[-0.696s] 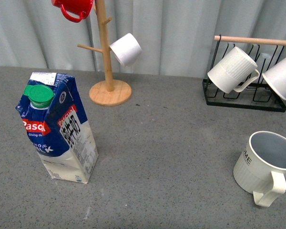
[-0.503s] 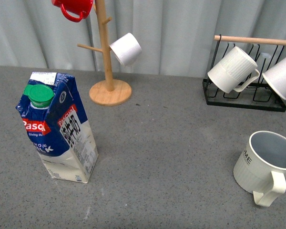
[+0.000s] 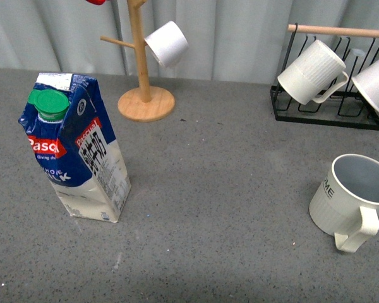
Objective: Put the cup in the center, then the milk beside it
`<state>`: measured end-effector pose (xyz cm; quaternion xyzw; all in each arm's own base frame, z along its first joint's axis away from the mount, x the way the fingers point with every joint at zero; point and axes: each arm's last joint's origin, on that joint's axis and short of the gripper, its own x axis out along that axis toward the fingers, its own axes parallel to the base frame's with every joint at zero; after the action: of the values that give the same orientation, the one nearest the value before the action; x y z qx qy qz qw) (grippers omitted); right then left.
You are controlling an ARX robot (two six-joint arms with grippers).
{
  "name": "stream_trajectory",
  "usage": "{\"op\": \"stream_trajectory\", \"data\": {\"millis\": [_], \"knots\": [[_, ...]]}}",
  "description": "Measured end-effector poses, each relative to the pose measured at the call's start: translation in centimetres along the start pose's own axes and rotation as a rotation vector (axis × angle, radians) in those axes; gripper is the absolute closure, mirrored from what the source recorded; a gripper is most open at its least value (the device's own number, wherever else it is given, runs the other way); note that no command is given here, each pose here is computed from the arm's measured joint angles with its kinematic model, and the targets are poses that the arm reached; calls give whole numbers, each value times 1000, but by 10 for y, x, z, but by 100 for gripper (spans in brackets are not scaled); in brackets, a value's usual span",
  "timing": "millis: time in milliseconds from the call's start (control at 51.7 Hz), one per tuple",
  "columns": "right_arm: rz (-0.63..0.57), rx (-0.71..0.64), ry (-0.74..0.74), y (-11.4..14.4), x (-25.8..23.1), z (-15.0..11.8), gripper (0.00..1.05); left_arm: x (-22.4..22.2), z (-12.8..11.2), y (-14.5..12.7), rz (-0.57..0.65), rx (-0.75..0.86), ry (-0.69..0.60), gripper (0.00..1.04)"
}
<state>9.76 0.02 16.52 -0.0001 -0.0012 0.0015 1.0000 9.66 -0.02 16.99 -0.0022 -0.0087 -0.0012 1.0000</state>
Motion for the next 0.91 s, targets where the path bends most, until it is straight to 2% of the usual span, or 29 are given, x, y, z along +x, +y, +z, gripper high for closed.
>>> {"op": "stream_trajectory", "data": {"millis": [193,252,310,387,677,909], "knots": [[-2,-1,0,0,0,0,9,0,0,0,0,0,0,7],[-195,-122,21,0,4,1,9,0,0,0,0,0,0,7],[-246,-187,61,-1,9,0,9,0,0,0,0,0,0,7],[-216,-214,174,-4,27,-3,9,0,0,0,-1,0,0,7],[-105,-108,462,-8,93,-13,9,0,0,0,0,0,0,7],[-77,11,694,-16,155,-26,9,0,0,0,0,0,0,7]]}}
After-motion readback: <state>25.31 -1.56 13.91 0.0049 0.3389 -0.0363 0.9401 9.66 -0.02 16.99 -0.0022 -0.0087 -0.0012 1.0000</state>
